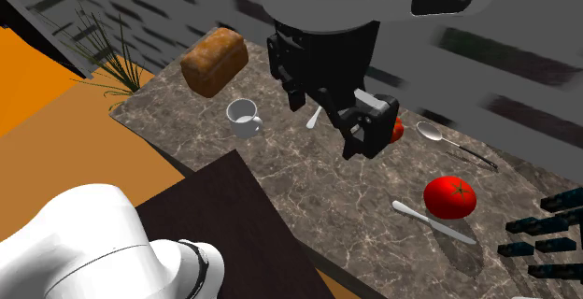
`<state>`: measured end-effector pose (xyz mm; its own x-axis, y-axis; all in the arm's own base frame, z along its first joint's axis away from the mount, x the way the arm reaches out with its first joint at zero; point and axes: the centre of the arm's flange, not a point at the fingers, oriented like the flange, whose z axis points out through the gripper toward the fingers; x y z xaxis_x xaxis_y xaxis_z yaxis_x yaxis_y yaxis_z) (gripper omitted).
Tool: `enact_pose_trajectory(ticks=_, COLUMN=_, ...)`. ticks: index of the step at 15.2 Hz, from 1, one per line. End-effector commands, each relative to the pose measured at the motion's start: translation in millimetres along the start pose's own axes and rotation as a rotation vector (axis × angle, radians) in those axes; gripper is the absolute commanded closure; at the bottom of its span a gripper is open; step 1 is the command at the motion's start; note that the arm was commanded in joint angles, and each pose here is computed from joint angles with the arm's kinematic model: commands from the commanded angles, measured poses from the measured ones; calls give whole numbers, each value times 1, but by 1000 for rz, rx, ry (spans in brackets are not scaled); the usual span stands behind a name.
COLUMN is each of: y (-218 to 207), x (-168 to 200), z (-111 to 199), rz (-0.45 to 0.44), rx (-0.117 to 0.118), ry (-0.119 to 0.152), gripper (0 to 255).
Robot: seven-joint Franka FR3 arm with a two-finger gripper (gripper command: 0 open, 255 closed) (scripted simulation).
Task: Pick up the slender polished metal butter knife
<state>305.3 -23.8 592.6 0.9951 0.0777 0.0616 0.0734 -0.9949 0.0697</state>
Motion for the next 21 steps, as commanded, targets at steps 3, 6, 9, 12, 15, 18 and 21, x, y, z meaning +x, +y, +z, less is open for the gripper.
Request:
enact_pose_trajectory(ticks=3, y=-10, x=15, z=19, rz=-15, rx=2, ry=-2, gripper=0)
enact_pose_trajectory(ticks=6, y=-25, x=37, z=49, rz=-39, rx=6, ry=-5, gripper=0)
enact_pose_trajectory(ticks=9, y=-40, x=59, z=78, rz=-62, rx=10, ry=-8, gripper=0)
enact_pose_trajectory(ticks=12, y=-56, x=81, z=107, rz=-85, rx=14, ry=-12, gripper=0)
enact_pose_trajectory(ticks=15, y=-73, x=102, z=136, rz=-108, rx=17, ry=-15, gripper=0)
enact_pose_trajectory(ticks=18, y=-91, x=122, z=165, rz=-131, rx=21, ry=-18, gripper=0)
enact_pose_trajectory(ticks=21, y=-109, x=142, z=194, rz=-155, rx=25, ry=-21, gripper=0)
